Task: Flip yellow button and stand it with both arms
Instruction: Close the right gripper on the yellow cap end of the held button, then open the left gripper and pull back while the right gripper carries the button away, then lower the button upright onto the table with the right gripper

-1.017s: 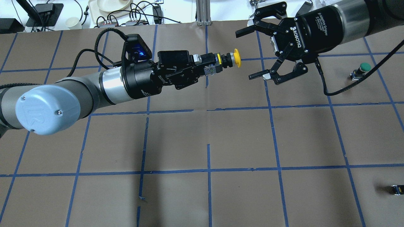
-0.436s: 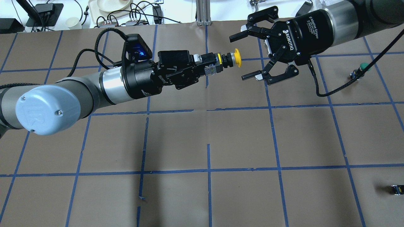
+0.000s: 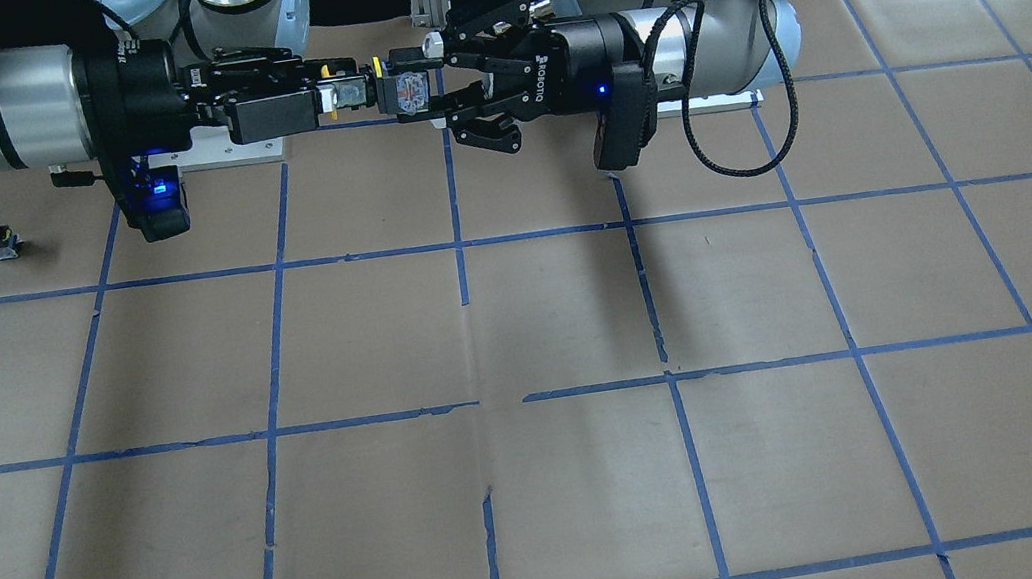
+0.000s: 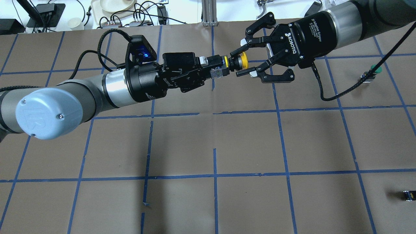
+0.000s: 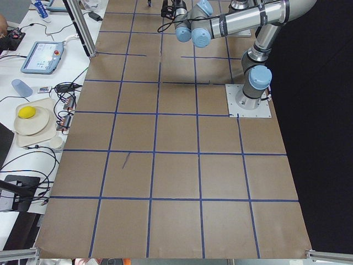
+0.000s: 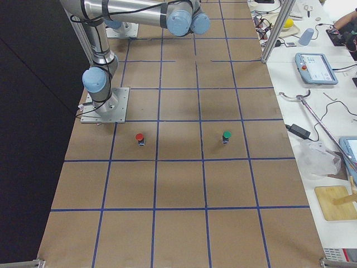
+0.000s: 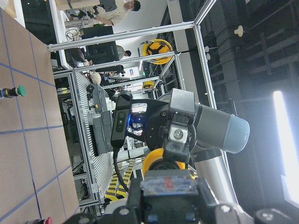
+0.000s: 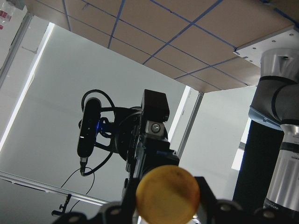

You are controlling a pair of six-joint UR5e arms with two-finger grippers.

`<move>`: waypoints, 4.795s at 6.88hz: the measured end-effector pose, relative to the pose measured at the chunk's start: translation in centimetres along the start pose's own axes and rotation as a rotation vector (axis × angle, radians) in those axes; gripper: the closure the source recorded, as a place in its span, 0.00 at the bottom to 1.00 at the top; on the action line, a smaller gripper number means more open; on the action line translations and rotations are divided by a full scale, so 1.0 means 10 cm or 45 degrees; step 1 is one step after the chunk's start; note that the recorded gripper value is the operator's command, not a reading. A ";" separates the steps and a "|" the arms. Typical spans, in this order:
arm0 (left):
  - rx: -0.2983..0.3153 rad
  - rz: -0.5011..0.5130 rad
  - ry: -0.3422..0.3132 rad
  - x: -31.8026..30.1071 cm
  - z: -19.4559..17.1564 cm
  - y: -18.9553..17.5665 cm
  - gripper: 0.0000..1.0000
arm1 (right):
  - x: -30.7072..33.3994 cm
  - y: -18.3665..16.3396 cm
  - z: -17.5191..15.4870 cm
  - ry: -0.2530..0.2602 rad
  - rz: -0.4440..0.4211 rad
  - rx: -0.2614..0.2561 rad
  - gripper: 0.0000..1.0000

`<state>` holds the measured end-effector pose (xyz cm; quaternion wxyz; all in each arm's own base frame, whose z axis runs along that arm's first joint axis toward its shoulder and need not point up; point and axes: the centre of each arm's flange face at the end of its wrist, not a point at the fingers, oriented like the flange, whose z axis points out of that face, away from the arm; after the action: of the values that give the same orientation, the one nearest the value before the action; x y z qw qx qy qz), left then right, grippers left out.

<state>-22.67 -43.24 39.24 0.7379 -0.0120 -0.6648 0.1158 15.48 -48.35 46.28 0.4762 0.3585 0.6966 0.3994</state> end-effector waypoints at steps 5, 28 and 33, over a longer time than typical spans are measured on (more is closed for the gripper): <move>-0.006 -0.001 -0.003 0.03 0.00 0.00 0.00 | -0.04 0.01 -0.02 0.013 -0.015 0.008 0.78; -0.357 -0.086 -2.071 0.91 -0.69 -1.13 0.01 | 1.76 -2.47 -3.19 0.651 0.365 1.592 0.79; -0.325 -0.114 -2.062 0.90 -0.71 -1.11 0.00 | 2.01 -2.60 -3.12 0.689 0.473 1.770 0.00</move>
<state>-13.12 -51.35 49.12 0.0263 0.0178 -0.9993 -0.0174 -23.06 -48.38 22.46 -0.1204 0.5762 0.8082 0.0170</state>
